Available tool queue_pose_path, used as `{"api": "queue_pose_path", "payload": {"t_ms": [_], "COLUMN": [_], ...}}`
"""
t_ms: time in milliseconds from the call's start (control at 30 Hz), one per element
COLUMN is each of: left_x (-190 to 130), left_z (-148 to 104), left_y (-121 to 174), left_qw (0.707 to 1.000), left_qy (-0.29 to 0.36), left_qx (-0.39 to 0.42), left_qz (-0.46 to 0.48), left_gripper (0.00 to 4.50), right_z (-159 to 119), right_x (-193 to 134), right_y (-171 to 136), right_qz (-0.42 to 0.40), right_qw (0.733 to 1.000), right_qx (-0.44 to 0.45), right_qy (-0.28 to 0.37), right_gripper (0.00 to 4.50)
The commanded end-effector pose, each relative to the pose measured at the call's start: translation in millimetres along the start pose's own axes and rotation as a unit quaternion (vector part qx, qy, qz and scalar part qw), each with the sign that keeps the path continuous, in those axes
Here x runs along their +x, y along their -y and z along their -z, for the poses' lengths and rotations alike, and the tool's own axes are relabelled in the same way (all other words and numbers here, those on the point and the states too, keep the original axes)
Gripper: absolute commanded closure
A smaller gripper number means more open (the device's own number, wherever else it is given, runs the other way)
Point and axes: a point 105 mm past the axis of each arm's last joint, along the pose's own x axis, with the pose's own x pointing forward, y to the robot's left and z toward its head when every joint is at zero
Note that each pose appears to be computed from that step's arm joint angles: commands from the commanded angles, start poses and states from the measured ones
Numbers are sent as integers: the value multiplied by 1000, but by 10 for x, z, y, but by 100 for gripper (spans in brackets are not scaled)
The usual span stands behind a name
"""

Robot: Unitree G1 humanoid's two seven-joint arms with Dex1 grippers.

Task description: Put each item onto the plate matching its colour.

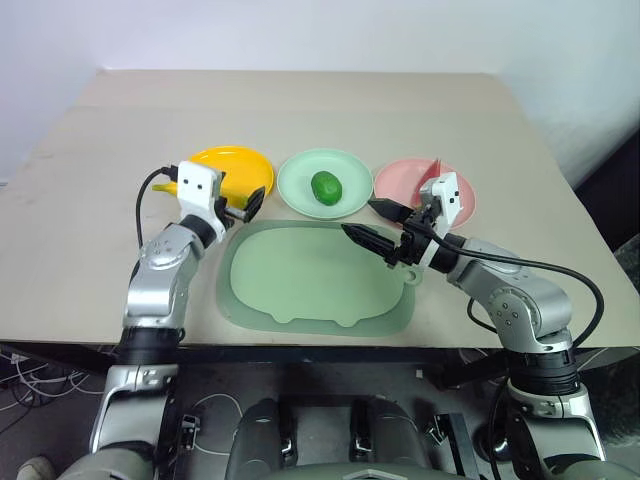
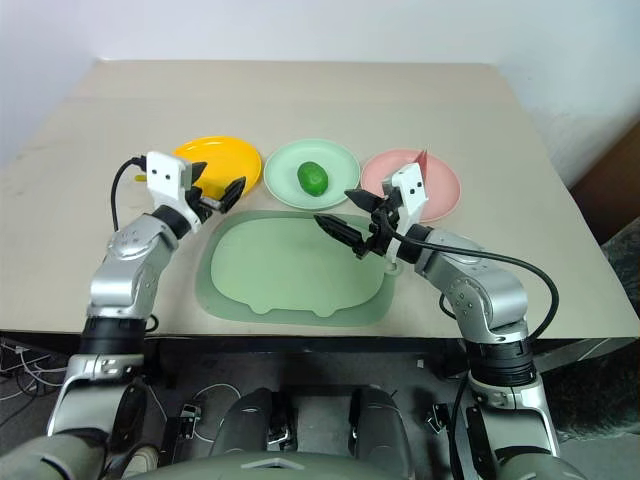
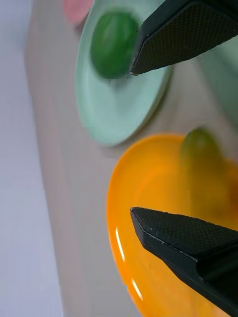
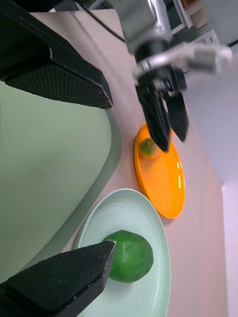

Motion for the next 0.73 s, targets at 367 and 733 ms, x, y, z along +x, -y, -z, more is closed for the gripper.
{"api": "queue_pose_path", "payload": {"t_ms": [367, 733], "left_x": [-785, -975], "left_z": [-192, -128], "left_y": [110, 221], "left_qw": [993, 986], "left_qy": [73, 43], "left_qx": [-12, -36], "left_qz": [96, 159], "left_gripper": [2, 2], "right_z": [-149, -69], "right_x": [-170, -280], "right_y": [-21, 4], "right_qz": [8, 3], "right_qw": [999, 999], "right_qx": [-19, -36], "right_qy": [35, 34], "right_gripper": [0, 0]}}
